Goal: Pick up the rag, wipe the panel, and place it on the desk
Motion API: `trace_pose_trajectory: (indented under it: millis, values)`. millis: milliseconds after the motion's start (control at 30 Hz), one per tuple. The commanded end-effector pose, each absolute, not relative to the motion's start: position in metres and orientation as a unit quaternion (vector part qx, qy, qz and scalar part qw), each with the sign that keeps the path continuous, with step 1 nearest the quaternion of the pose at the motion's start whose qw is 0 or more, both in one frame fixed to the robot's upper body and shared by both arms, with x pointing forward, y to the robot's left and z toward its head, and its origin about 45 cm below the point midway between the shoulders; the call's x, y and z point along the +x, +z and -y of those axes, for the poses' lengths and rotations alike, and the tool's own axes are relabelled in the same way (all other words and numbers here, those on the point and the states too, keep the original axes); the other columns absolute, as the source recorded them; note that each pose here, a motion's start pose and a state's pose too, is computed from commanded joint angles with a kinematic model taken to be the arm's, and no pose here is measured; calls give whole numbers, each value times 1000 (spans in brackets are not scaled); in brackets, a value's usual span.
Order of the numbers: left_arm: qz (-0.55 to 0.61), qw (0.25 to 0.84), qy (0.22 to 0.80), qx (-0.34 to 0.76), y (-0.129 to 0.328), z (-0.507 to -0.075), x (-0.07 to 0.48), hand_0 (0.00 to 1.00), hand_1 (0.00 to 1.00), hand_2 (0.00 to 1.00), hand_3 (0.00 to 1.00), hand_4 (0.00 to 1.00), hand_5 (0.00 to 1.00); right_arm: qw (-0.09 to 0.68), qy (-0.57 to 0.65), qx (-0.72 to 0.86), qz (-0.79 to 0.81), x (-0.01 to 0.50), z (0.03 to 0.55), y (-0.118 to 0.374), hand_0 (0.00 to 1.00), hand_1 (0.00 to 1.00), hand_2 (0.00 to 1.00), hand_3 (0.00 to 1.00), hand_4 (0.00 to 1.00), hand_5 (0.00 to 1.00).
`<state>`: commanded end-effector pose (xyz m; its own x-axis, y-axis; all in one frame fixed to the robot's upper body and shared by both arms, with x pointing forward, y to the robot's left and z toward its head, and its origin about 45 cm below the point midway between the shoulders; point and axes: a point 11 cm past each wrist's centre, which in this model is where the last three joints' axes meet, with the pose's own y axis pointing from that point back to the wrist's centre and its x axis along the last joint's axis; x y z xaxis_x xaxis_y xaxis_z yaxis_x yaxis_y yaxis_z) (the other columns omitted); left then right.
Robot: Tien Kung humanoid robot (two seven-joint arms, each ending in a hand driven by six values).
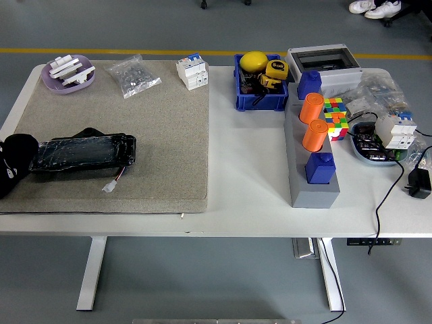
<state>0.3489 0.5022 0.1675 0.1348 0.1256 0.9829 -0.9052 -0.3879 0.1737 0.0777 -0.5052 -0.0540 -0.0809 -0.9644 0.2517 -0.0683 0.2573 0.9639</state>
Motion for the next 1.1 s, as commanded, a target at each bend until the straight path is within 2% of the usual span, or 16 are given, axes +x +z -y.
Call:
trace_pose_trajectory:
  millis: [167, 200, 767, 800, 833, 1100]
  values:
    - [315, 459, 579, 596, 168, -503, 347, 306, 738, 746, 608, 884, 198, 521, -429, 432, 598, 78, 505, -54, 733, 571, 717, 755, 998, 604]
    - [315, 461, 580, 593, 168, -503, 347, 304, 723, 742, 605, 852, 193, 521, -429, 432, 598, 78, 505, -54, 732, 572, 717, 755, 998, 604]
    - [337, 465, 602, 555, 194, -506, 347, 304, 712, 731, 608, 841, 188, 520, -432, 431, 598, 77, 505, -54, 731, 570, 717, 754, 998, 602]
    - [338, 465, 604, 552, 195, -506, 347, 298, 683, 683, 600, 820, 175, 520, -432, 431, 598, 77, 505, -54, 731, 568, 718, 755, 998, 601]
    - [337, 466, 606, 549, 195, -507, 346, 298, 683, 683, 600, 820, 175, 520, -432, 431, 598, 77, 505, -54, 731, 568, 718, 755, 998, 601]
    - [318, 492, 668, 460, 211, -510, 339, 297, 668, 652, 589, 810, 175, 523, -433, 429, 596, 74, 507, -54, 731, 569, 718, 754, 998, 600]
